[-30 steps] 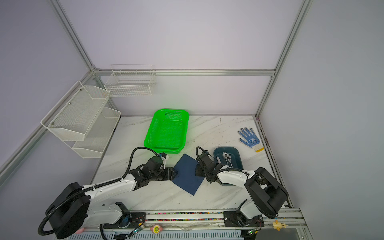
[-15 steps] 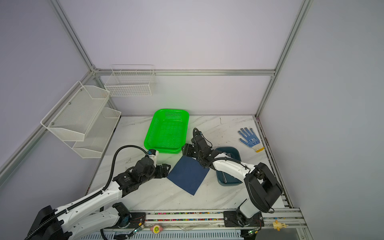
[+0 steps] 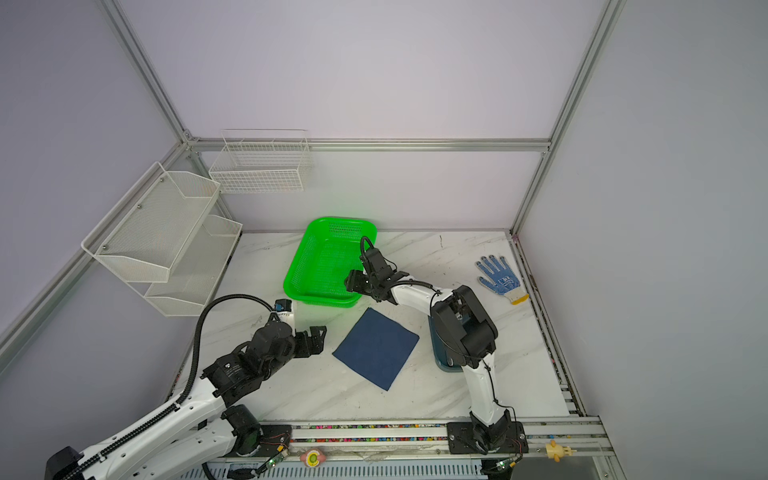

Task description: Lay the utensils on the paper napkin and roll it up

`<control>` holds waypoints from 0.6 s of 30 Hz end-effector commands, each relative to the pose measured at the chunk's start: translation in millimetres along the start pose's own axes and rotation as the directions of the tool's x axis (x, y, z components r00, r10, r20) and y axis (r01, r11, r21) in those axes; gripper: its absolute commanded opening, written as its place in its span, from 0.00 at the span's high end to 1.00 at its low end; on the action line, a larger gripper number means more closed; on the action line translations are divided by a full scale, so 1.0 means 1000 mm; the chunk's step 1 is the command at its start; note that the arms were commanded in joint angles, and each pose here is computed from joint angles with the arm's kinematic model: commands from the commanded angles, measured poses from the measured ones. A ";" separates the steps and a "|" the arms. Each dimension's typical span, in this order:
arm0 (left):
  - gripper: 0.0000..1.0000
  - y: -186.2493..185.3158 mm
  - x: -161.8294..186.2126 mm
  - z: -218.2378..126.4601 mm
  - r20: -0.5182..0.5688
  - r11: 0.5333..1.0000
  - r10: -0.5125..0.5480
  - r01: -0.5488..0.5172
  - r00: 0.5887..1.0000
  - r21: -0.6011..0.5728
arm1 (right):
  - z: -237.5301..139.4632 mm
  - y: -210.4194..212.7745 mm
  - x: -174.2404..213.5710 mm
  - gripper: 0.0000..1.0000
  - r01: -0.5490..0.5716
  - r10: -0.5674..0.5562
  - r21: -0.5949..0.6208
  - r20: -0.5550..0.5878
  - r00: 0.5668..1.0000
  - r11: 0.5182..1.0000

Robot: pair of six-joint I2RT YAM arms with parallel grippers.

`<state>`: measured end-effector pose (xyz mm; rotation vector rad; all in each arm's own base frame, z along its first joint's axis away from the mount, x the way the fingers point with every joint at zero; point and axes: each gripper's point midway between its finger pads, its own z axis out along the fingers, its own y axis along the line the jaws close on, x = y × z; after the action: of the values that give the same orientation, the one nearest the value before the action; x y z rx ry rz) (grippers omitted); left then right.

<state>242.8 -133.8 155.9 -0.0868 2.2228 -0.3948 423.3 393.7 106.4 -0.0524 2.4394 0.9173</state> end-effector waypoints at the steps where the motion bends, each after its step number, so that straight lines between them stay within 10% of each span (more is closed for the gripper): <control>1: 0.03 0.005 0.000 0.000 0.011 1.000 0.011 -0.011 1.000 -0.017 | 0.020 0.011 0.019 0.36 0.089 -0.087 0.009 -0.101 0.991 0.996; 10: 0.03 -0.008 0.000 0.005 -0.015 0.999 0.013 -0.013 1.000 0.034 | 0.033 0.035 0.013 0.36 0.143 -0.142 0.006 -0.107 0.984 0.990; 18: 0.11 -0.069 0.009 0.015 -0.097 0.948 0.103 -0.068 0.990 0.311 | -0.066 0.047 -0.031 0.31 0.216 -0.221 0.072 0.060 0.973 0.974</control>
<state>240.9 -171.1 136.8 0.0709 2.3110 -0.5275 407.7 418.9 124.5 -0.2878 2.4714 0.7992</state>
